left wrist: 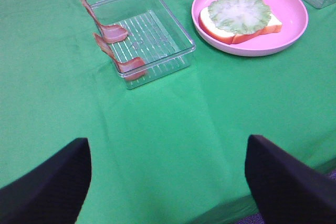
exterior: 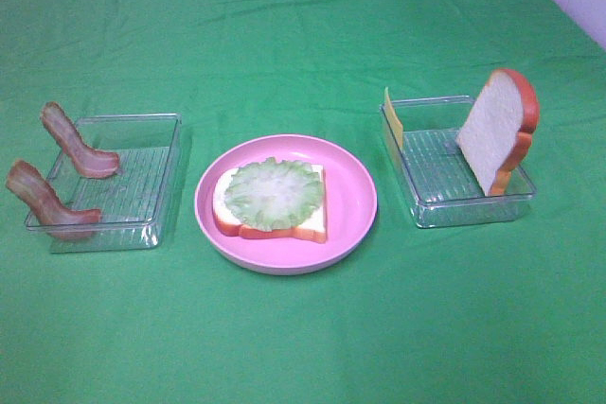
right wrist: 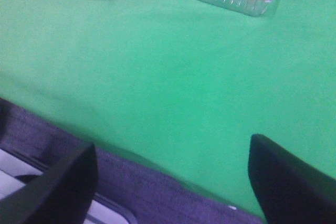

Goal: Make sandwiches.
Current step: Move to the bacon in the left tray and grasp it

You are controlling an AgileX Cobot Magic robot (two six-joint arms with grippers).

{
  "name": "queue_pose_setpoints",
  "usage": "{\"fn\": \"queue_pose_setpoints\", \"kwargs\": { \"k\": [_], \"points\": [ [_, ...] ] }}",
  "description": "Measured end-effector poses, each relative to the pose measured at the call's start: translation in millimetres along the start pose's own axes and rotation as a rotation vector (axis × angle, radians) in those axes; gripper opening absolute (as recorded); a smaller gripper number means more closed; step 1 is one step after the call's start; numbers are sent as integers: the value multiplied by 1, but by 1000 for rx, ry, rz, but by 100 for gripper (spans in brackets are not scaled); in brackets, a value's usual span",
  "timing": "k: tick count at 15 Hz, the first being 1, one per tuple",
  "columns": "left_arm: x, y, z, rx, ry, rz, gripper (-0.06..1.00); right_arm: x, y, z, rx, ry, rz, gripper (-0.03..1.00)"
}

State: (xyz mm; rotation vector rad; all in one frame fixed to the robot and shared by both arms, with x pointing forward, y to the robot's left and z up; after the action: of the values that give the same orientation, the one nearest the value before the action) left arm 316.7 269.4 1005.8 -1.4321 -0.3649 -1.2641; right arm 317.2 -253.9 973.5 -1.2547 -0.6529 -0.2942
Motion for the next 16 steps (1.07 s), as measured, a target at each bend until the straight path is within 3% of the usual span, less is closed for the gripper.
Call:
{"fn": "queue_pose_setpoints", "kwargs": {
  "k": [2,3,5,6,8,10,11,12,14,15,16],
  "points": [
    [0,0,0,0,0,0,76,-1,-13,0,31,-3,-126,74],
    [0,0,0,0,0,0,76,-1,-13,0,31,-3,-126,74],
    [2,-1,1,6,2,-7,76,-5,-32,-1,72,-6,-293,74],
    [19,-6,11,49,11,-65,76,-6,-35,-1,77,-6,-317,74],
    [28,-5,18,79,5,-73,76,-6,-35,-1,78,-7,-319,74],
    [44,15,38,137,-41,38,76,-6,-35,-1,78,-7,-319,74],
    [44,15,38,137,-41,38,76,-6,-35,-1,78,-7,-319,74],
    [56,38,49,151,-82,159,76,-6,-35,-1,78,-7,-319,74],
    [68,72,53,137,-131,287,76,-6,-35,-1,78,-7,-319,74],
    [76,105,56,120,-143,402,76,-6,-35,-1,78,-7,-319,74],
    [76,105,56,120,-143,402,76,-6,-35,-1,78,-7,-319,74]
  ]
}}
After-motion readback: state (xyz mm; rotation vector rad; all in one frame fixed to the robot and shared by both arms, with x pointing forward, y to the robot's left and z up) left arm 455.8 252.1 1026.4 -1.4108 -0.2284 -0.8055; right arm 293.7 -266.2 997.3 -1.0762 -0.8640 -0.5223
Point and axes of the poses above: a point on each arm's last joint axis where the gripper is mounted, y pointing out along that axis toward the gripper, z along the wrist's bending axis when the last joint is at zero, x = y × z, the point moved 9 cm from there along y, pointing out along that axis toward the gripper, and after that the axes turned 14 degrees about y, right-handed, at the moved point
